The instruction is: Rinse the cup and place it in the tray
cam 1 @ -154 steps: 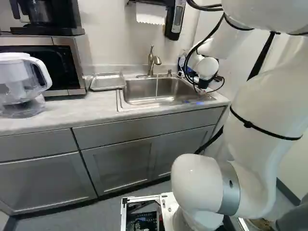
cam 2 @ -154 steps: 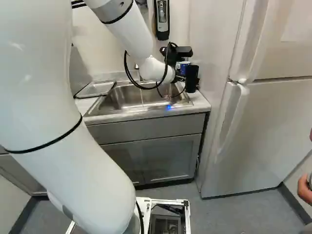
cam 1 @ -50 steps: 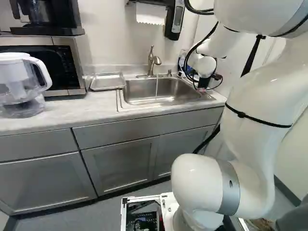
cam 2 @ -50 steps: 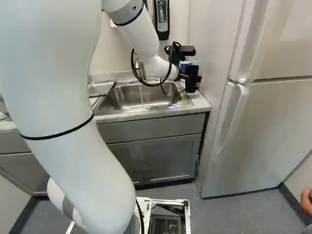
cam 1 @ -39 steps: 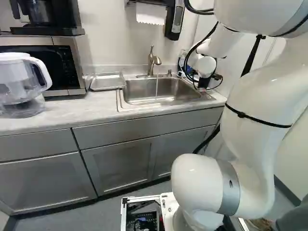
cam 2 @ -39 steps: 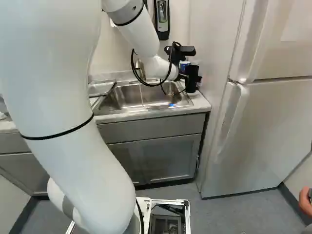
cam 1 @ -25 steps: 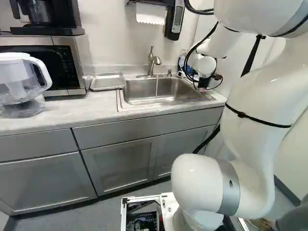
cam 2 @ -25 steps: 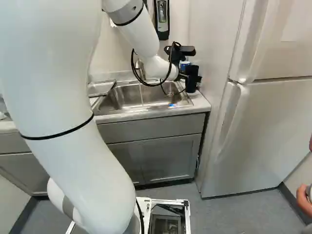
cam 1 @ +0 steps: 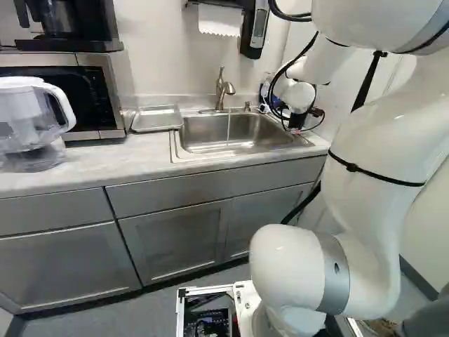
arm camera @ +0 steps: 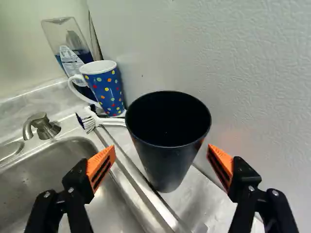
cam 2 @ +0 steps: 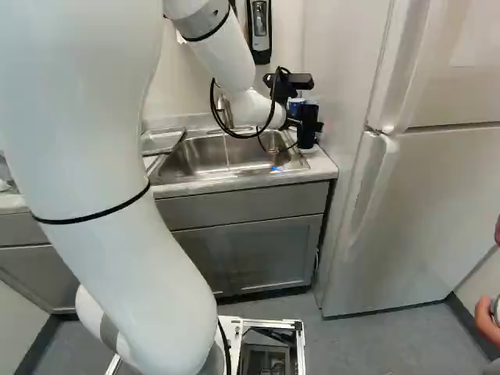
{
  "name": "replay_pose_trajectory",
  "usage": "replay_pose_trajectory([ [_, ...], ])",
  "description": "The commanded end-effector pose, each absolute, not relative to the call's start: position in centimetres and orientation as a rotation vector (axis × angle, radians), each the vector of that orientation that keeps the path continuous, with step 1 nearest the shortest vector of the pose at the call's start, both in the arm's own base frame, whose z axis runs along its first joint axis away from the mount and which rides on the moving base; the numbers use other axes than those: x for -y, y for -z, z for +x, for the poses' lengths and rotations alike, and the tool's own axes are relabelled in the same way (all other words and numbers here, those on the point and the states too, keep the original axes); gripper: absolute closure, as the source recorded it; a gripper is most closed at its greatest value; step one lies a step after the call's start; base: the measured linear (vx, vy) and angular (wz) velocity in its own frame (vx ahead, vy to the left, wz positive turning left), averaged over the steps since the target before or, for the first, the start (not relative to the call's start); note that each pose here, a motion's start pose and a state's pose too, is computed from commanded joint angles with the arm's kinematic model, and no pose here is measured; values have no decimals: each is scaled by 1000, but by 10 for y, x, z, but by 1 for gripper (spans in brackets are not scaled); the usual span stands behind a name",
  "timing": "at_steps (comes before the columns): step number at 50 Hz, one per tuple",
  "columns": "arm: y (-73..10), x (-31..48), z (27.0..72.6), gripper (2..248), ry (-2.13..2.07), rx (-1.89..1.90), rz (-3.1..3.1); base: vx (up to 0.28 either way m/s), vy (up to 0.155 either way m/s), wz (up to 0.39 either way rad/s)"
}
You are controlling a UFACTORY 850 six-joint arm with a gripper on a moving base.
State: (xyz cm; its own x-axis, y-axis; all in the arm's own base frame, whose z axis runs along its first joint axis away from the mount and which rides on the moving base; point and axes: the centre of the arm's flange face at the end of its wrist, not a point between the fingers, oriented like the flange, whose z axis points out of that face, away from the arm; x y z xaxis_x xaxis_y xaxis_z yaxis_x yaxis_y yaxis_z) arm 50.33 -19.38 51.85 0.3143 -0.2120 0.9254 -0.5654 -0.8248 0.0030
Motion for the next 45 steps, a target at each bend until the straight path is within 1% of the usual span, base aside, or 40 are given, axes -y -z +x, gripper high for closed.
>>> replay_pose_trajectory([
  [4,-518,194,503,8,-1514,697,2259,0,0,0],
  [5,-518,194,503,45,-1514,697,2259,0,0,0],
  [9,-518,194,503,45,-1514,697,2259,0,0,0],
  [10,-518,194,503,84,-1514,697,2259,0,0,0],
  [15,-518,194,503,84,-1514,697,2259,0,0,0],
  [16,-518,194,503,119,-1514,697,2259,0,0,0],
  [20,-518,194,503,119,-1514,697,2259,0,0,0],
  [21,-518,194,503,129,-1514,697,2259,0,0,0],
  [45,-526,193,502,129,-1531,697,2248,0,0,0],
])
